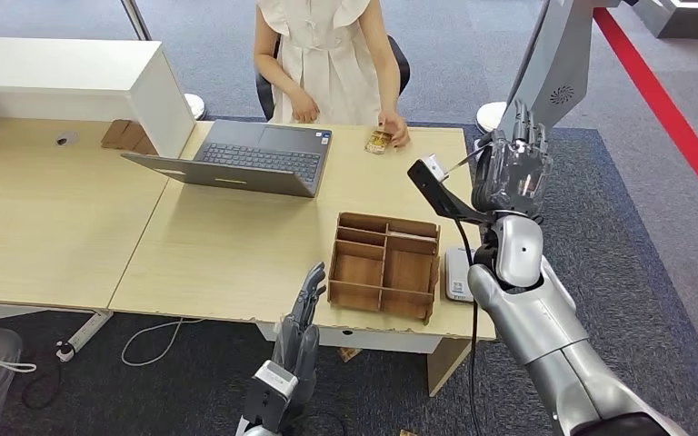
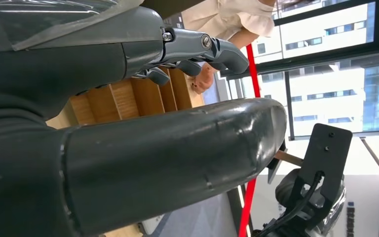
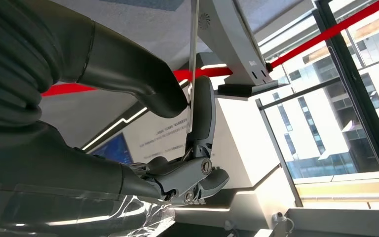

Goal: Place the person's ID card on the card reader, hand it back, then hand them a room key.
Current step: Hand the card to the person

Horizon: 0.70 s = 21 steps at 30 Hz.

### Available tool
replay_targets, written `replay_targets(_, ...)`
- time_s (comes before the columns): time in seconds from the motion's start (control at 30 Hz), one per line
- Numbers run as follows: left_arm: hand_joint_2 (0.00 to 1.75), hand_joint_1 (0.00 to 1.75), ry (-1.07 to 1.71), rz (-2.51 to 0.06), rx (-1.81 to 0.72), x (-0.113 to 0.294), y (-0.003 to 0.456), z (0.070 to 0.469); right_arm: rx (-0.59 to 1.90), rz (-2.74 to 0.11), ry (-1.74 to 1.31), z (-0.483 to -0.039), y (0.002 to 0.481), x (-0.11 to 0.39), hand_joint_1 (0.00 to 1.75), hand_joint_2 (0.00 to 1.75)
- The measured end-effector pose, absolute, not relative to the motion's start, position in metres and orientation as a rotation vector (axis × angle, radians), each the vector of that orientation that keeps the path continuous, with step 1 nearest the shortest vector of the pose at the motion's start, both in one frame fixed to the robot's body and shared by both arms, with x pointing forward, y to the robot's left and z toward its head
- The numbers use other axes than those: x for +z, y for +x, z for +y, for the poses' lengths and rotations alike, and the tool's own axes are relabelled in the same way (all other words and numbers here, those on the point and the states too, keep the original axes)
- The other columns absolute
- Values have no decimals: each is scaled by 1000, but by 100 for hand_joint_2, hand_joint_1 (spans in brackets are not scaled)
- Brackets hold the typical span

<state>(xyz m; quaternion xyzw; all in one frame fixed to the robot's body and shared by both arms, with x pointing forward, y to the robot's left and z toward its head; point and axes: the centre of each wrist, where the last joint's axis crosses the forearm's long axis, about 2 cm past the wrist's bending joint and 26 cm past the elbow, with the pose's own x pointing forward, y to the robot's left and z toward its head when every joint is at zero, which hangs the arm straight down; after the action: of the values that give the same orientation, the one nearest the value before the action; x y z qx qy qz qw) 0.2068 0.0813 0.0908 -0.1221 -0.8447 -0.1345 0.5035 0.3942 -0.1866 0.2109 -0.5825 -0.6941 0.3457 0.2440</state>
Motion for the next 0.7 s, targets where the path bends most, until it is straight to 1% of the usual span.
replay_targets(0.23,0,0,-338,-2025,-358,89,207,78,1142,-1796,-1628,-179,407,228,175,175)
replay_targets(0.43,0,0,-415,-2011,-422,89,207,73,1358,-1690,-1678,-156,425,253,175,175)
replay_targets(0.7,0,0,-458,-1995,-477,88,207,69,1431,-1658,-1688,-132,431,265,175,175)
